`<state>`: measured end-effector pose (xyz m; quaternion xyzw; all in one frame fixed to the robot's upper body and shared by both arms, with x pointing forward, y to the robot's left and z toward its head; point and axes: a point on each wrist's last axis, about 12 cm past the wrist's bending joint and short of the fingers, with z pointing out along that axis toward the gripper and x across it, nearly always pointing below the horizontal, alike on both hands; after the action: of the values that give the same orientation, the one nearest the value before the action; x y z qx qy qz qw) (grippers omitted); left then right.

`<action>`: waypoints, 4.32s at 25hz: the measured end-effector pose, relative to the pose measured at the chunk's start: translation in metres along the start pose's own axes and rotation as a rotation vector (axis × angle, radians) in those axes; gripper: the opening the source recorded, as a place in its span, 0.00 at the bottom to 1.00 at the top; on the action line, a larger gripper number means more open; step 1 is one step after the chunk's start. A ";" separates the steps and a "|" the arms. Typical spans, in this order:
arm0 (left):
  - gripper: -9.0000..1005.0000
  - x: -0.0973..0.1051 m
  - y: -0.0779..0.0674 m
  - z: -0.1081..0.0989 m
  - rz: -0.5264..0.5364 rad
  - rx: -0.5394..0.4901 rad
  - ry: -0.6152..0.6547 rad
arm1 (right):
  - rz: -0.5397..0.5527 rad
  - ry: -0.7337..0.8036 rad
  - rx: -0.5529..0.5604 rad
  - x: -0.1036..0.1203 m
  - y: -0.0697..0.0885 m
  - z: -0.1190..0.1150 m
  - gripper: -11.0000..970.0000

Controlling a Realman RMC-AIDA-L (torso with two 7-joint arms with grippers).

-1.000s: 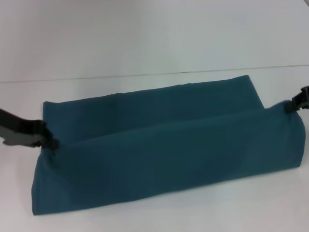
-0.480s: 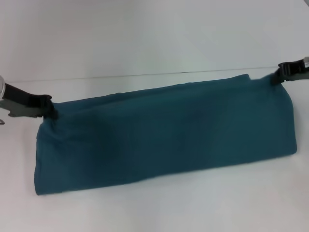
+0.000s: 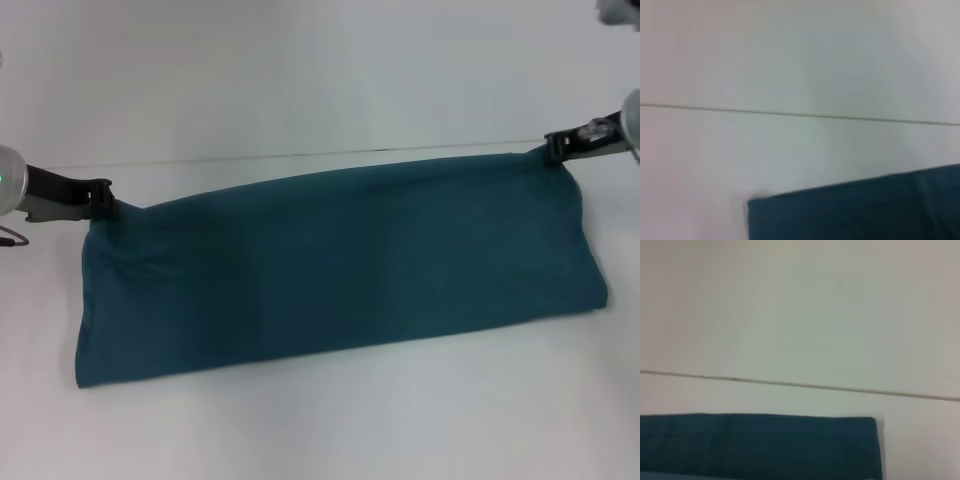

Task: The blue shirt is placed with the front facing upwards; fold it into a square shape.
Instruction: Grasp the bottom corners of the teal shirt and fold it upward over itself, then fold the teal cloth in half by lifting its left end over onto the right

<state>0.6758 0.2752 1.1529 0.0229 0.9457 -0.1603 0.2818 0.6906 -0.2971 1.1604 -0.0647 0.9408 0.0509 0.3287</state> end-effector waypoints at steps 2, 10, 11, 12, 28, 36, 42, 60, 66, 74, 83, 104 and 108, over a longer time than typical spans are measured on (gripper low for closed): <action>0.06 0.001 -0.001 0.003 0.004 -0.007 -0.002 | -0.028 -0.009 0.024 0.000 0.005 0.007 0.08; 0.06 0.000 -0.001 0.005 0.006 -0.022 -0.010 | -0.086 -0.089 0.068 -0.012 0.016 0.014 0.09; 0.07 0.000 -0.001 0.005 0.007 -0.022 -0.011 | -0.090 -0.095 0.070 -0.014 0.017 0.014 0.09; 0.06 0.000 -0.001 0.005 0.008 -0.023 -0.011 | -0.094 -0.098 0.071 -0.015 0.018 0.014 0.09; 0.07 -0.001 0.000 0.004 -0.004 -0.019 -0.029 | -0.113 -0.131 0.071 -0.022 0.026 0.015 0.11; 0.08 -0.005 0.003 0.003 -0.026 -0.025 -0.077 | -0.112 -0.140 0.081 -0.020 0.024 0.017 0.12; 0.10 -0.007 0.002 0.003 -0.030 -0.021 -0.096 | -0.108 -0.148 0.087 -0.020 0.022 0.017 0.13; 0.54 -0.003 0.010 -0.011 -0.111 0.027 -0.161 | -0.027 -0.125 0.080 -0.024 -0.005 0.003 0.51; 0.55 0.014 0.023 -0.031 -0.229 0.181 -0.180 | 0.087 -0.148 -0.170 -0.002 -0.020 -0.023 0.67; 0.55 0.060 0.039 -0.042 -0.395 0.381 -0.182 | 0.209 -0.184 -0.545 0.064 -0.031 -0.049 0.91; 0.54 0.107 0.044 -0.027 -0.534 0.511 -0.163 | 0.266 -0.199 -0.761 0.115 -0.035 -0.062 0.92; 0.58 0.099 0.053 -0.017 -0.335 0.329 -0.068 | 0.269 -0.127 -0.754 0.129 -0.036 -0.054 0.91; 0.64 0.088 0.048 -0.012 -0.217 0.251 -0.038 | 0.264 -0.116 -0.743 0.131 -0.038 -0.054 0.91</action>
<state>0.6024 0.3205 1.1011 -0.0473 0.9098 -0.3069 0.2754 0.5622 -0.3541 1.1189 -0.0546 0.8385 0.4330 0.3262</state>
